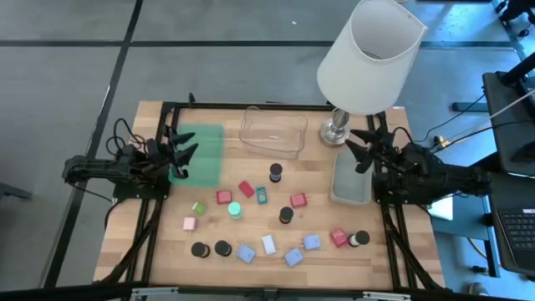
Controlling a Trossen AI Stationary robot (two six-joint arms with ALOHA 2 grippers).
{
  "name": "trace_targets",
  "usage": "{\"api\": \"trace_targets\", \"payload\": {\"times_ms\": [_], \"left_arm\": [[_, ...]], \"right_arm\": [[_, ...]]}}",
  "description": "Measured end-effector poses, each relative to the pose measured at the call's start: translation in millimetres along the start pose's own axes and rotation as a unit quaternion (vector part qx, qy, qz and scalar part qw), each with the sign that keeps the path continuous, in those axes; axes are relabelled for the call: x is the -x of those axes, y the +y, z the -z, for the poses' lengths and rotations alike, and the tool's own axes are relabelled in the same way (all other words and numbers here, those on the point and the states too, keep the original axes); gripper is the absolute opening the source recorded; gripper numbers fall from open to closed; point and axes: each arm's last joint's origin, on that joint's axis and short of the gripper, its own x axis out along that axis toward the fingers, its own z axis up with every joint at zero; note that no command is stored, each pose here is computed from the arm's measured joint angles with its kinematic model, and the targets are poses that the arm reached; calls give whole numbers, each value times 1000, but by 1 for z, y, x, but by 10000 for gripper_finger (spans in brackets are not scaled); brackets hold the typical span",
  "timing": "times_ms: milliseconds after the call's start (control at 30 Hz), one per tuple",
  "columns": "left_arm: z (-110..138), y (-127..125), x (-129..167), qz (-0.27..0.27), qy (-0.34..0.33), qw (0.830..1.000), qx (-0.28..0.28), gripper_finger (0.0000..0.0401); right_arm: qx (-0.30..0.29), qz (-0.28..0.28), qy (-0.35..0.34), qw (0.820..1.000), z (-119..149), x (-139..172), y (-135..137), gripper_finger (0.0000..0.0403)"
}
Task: Pick & Place Office items
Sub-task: Put the top blue hourglass into the green bin
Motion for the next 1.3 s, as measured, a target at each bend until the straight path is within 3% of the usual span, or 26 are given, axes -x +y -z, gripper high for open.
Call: {"api": "trace_targets", "payload": {"times_ms": [367, 700, 967, 1167, 1300], "left_arm": [[-3, -14, -38, -29, 101, 994, 11, 200], [8, -38, -91, -32, 190, 981, -34, 200], [17, -47, -108, -30, 213, 976, -30, 200], [44, -57, -114, 21, 253, 967, -23, 201], [59, -65, -121, 88, 241, 965, -47, 201]], "right_arm": [[62, 41, 129, 989, -20, -27, 19, 242], [116, -49, 194, 973, -23, -46, 35, 242], [144, -60, 198, 968, -19, -54, 39, 242], [148, -60, 206, 965, -16, -57, 40, 242], [152, -59, 215, 963, -13, -59, 41, 242]]}}
